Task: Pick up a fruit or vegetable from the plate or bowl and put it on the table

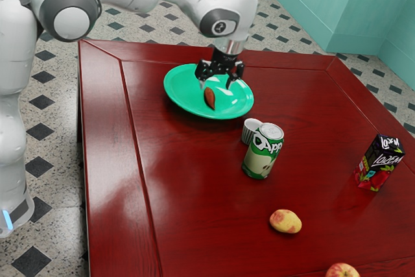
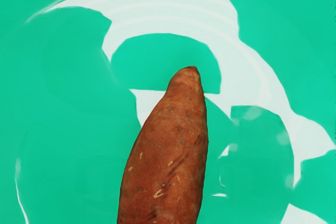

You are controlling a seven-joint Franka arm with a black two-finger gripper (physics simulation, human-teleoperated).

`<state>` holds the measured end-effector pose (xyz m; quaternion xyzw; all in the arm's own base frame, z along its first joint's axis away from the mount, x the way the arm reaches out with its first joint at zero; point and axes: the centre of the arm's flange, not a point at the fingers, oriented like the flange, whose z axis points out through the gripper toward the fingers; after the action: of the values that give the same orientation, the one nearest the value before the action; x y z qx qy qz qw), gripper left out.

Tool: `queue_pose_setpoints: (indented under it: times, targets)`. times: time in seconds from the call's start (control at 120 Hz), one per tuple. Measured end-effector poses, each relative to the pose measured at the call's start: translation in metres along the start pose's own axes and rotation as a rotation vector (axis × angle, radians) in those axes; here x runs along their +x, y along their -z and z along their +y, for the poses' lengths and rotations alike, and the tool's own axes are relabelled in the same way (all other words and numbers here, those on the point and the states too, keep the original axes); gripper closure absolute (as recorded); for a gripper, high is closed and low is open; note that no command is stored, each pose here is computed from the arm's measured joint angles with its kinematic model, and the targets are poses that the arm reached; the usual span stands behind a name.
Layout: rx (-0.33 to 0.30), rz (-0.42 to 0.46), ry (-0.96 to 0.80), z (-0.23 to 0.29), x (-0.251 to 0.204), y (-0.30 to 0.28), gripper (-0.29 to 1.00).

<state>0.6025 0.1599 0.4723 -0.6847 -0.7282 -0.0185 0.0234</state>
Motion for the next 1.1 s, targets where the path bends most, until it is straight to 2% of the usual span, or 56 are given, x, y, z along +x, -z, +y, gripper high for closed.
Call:
queue_pose_setpoints:
  times: [1.1]
  targets:
    - [0.004,-0.001,-0.003,-0.001,0.008,-0.037,0.00]
